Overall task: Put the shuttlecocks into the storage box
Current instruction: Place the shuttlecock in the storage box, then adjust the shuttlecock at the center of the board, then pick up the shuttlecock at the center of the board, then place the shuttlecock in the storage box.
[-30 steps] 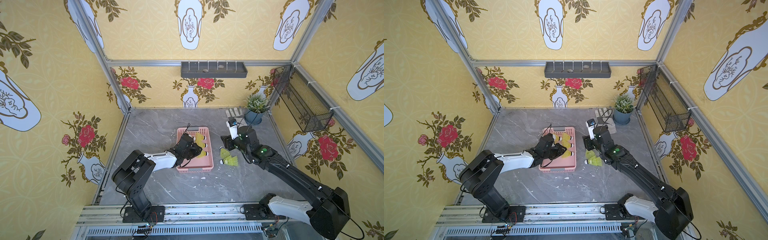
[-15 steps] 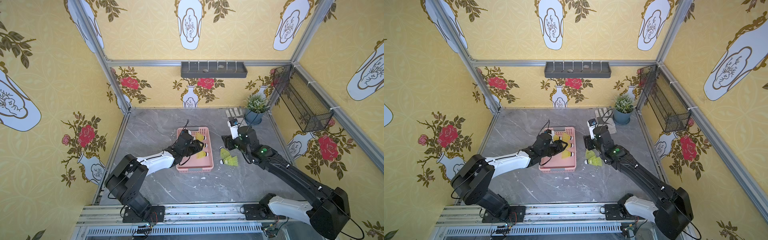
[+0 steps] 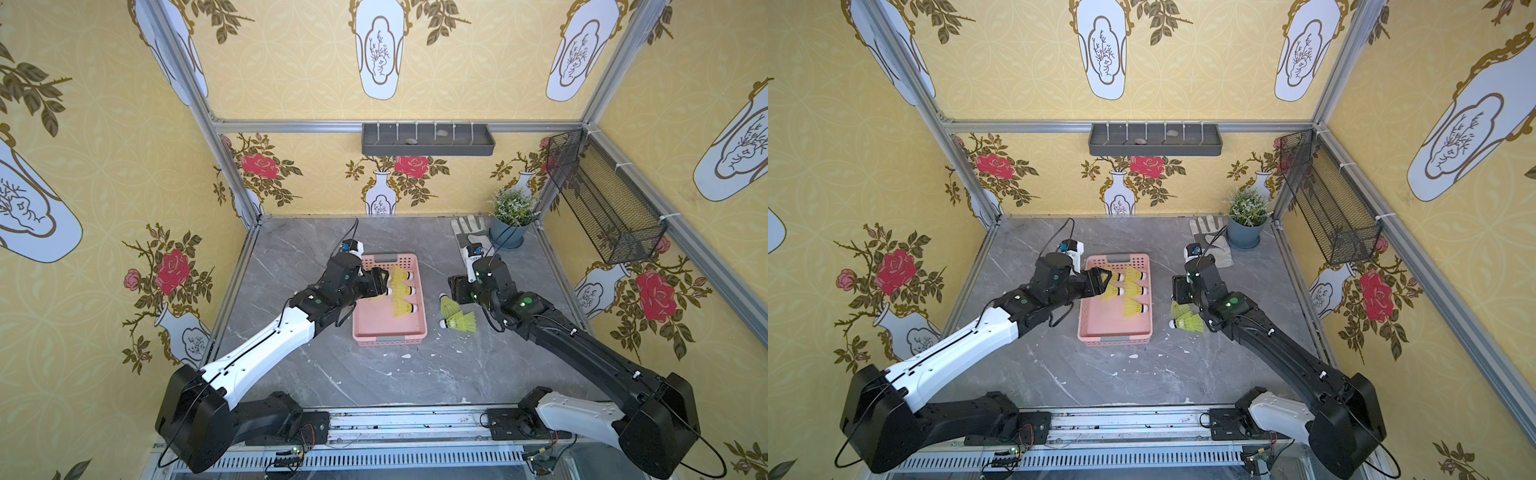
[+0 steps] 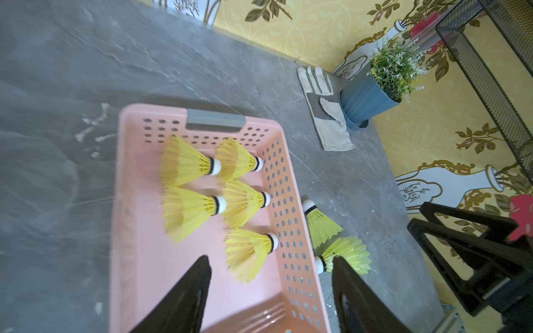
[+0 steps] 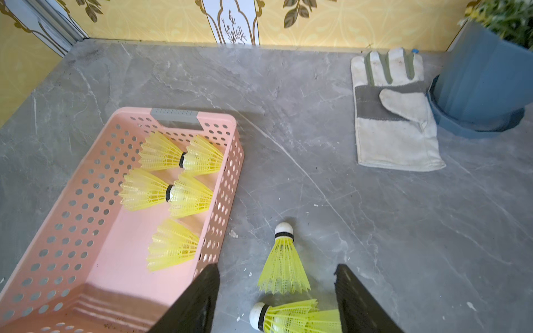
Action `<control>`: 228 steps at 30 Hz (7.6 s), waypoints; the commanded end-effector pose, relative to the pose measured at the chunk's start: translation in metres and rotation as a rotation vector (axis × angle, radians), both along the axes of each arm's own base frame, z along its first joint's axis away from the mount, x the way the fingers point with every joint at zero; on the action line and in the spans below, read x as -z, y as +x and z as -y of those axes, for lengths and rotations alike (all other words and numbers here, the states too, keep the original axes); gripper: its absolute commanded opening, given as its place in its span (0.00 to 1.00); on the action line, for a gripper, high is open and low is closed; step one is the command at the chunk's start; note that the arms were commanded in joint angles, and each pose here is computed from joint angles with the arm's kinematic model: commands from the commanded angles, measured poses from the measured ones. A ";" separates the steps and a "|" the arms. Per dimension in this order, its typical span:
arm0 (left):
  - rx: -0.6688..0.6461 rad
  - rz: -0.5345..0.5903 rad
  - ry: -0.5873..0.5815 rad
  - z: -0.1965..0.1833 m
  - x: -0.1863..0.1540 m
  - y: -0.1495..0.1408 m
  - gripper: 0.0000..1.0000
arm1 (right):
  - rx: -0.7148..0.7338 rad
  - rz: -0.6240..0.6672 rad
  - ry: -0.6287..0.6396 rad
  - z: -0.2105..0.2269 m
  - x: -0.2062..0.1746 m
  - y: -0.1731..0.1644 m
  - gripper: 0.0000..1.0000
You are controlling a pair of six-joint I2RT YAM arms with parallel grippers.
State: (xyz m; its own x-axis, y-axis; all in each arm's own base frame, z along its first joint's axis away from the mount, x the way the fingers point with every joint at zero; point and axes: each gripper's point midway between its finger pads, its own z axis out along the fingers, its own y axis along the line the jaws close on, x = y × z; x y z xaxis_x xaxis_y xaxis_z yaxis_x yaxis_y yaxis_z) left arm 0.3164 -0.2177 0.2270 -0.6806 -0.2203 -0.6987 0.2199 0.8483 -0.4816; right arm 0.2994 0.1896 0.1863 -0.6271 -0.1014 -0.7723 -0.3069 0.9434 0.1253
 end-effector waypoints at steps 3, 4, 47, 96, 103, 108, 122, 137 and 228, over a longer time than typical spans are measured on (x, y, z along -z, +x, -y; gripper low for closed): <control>0.118 -0.013 0.132 -0.033 -0.009 -0.024 0.71 | 0.003 -0.113 0.009 0.000 0.027 -0.014 0.66; 0.137 -0.008 0.137 -0.037 -0.014 -0.027 0.71 | 0.004 -0.131 -0.002 0.001 0.033 -0.016 0.66; 0.030 0.062 0.228 -0.107 -0.025 -0.022 0.71 | 0.028 -0.325 -0.019 -0.029 0.113 0.058 0.28; 0.007 0.043 0.193 -0.115 -0.022 -0.021 0.71 | 0.061 -0.260 -0.010 0.013 0.110 0.188 0.56; 0.006 0.044 0.193 -0.115 -0.023 -0.021 0.71 | 0.098 -0.230 -0.017 0.019 0.091 0.199 0.60; 0.006 0.044 0.193 -0.115 -0.023 -0.021 0.71 | 0.146 -0.268 0.067 0.016 0.087 0.185 0.60; 0.005 0.042 0.184 -0.116 -0.023 -0.021 0.71 | 0.300 -0.311 0.140 -0.034 0.118 0.154 0.68; 0.004 0.044 0.176 -0.116 -0.023 -0.022 0.71 | 0.405 -0.369 0.131 -0.044 0.161 0.170 0.58; 0.671 0.163 0.009 0.027 -0.043 -0.041 0.48 | -1.016 -0.221 0.188 -0.187 -0.041 -0.065 0.30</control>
State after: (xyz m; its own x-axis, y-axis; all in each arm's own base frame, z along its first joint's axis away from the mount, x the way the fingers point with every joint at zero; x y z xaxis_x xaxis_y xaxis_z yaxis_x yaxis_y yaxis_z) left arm 0.2761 -0.2413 0.2686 -0.5688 0.2144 -0.7940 0.7502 0.5310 -0.3940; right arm 0.2356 0.3738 0.2253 -0.4612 -0.5463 -0.6992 -0.8858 0.2381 0.3983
